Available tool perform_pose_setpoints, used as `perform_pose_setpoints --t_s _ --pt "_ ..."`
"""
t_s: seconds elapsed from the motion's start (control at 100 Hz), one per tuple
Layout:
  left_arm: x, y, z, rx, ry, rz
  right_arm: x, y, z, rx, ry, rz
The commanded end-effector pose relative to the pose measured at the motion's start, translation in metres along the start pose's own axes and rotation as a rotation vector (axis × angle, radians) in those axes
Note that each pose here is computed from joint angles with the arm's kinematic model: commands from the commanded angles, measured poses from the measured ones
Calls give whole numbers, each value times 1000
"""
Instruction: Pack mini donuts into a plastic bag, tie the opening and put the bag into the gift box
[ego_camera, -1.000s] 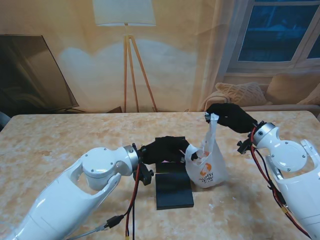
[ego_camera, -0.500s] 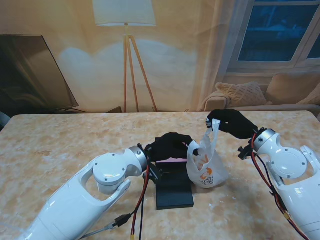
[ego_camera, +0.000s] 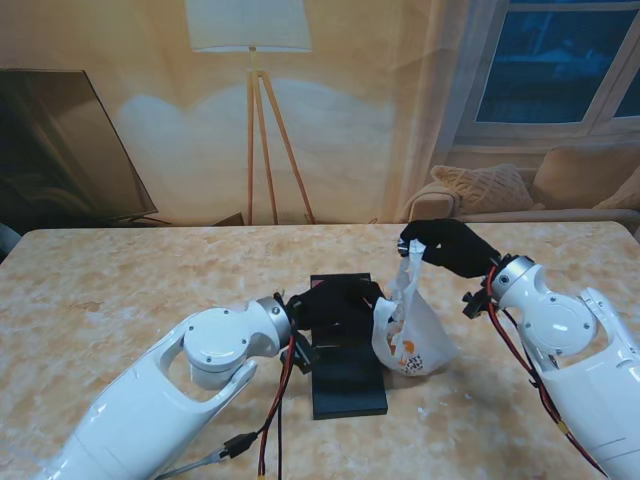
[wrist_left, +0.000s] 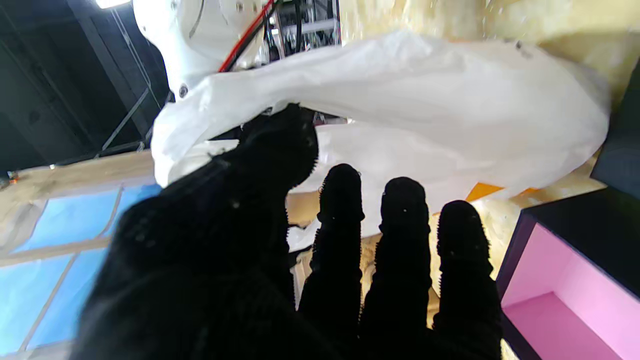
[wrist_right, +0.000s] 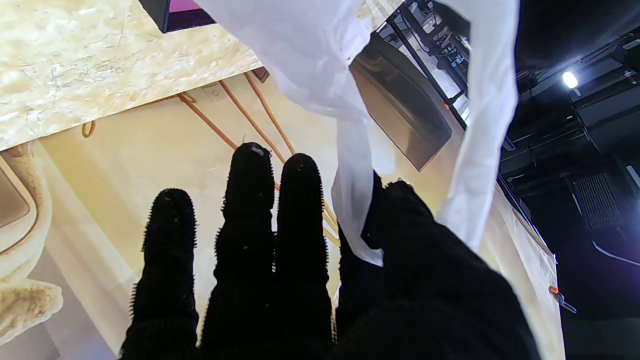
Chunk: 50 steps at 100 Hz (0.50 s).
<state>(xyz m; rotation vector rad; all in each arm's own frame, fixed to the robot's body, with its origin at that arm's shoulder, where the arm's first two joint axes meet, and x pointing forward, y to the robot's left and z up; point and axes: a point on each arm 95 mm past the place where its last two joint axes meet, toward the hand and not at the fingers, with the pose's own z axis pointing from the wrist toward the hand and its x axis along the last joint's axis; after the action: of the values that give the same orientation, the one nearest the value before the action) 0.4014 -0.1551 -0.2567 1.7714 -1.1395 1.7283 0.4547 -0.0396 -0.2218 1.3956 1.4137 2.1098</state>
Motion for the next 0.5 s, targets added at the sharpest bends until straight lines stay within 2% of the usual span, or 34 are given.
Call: perform_pose_setpoints --t_s 0.0,0.31,0.49 --pt "-5 -4 -3 -27 -3 20 5 -4 3 14 14 18" --pt "-8 -12 0 -218 -2 27 5 -3 5 16 -1 26" --pt "-5 -8 2 -252 23 28 5 -3 5 14 -6 30"
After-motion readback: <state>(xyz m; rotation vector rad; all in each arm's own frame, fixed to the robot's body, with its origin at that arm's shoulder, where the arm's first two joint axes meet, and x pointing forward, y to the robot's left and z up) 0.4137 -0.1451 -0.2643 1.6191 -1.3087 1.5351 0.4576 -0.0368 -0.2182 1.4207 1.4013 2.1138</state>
